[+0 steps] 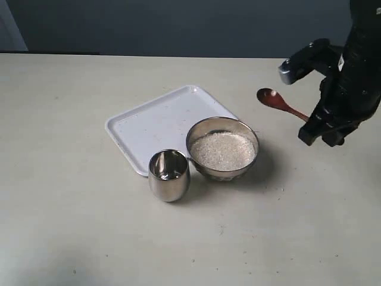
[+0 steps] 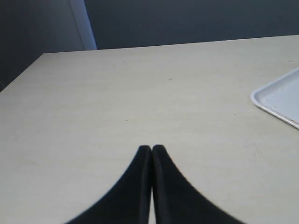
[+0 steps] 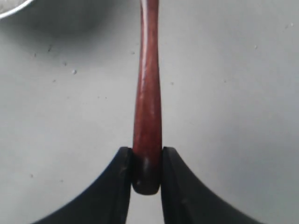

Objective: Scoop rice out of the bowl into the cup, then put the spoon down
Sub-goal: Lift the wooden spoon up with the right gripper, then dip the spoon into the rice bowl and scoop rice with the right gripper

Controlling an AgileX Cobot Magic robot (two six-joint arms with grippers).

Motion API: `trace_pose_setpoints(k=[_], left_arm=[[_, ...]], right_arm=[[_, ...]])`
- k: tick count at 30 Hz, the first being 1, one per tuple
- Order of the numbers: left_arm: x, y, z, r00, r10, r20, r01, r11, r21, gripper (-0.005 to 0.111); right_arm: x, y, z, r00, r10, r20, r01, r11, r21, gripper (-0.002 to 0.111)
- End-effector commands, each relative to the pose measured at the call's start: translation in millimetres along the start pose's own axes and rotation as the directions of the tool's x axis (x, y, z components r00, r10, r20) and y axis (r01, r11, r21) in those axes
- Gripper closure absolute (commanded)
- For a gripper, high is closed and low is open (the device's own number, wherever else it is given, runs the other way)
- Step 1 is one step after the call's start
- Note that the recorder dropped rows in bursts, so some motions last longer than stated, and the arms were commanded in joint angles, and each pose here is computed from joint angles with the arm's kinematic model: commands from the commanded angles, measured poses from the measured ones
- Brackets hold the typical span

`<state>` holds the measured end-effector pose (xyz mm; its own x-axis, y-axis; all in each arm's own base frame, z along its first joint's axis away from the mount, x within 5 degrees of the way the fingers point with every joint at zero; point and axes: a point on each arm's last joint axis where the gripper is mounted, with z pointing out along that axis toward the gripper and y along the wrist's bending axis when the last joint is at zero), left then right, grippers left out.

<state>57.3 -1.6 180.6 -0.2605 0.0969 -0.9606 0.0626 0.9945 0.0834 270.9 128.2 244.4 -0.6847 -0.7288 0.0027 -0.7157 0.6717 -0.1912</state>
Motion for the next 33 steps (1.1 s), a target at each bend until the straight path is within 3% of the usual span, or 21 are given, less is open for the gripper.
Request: trace_pose_setpoints(k=[1, 4, 7, 18, 33], left_arm=[[-4, 0.2, -1, 1.0, -0.005, 0.02, 0.005, 1.0, 0.001, 0.106], [-4, 0.2, -1, 1.0, -0.005, 0.02, 0.005, 1.0, 0.001, 0.106], [-4, 0.2, -1, 1.0, -0.005, 0.022, 0.005, 1.0, 0.001, 0.106], [-4, 0.2, -1, 1.0, -0.005, 0.022, 0.005, 1.0, 0.001, 0.106], [-4, 0.2, -1, 1.0, -0.005, 0.022, 0.005, 1.0, 0.001, 0.106]], right_arm=[[-7, 29, -11, 0.979, -0.195, -0.063, 0.201, 0.973, 0.112, 0.109], [-14, 51, -19, 0.946, -0.317, -0.069, 0.325, 0.924, 0.201, 0.109], [-20, 66, -21, 0.932, -0.353, -0.076, 0.36, 0.89, 0.282, 0.109], [-39, 110, 13, 0.881, -0.44, -0.175, 0.473, 0.836, 0.278, 0.109], [-45, 107, 10, 0.885, -0.429, -0.178, 0.463, 0.785, 0.411, 0.109]])
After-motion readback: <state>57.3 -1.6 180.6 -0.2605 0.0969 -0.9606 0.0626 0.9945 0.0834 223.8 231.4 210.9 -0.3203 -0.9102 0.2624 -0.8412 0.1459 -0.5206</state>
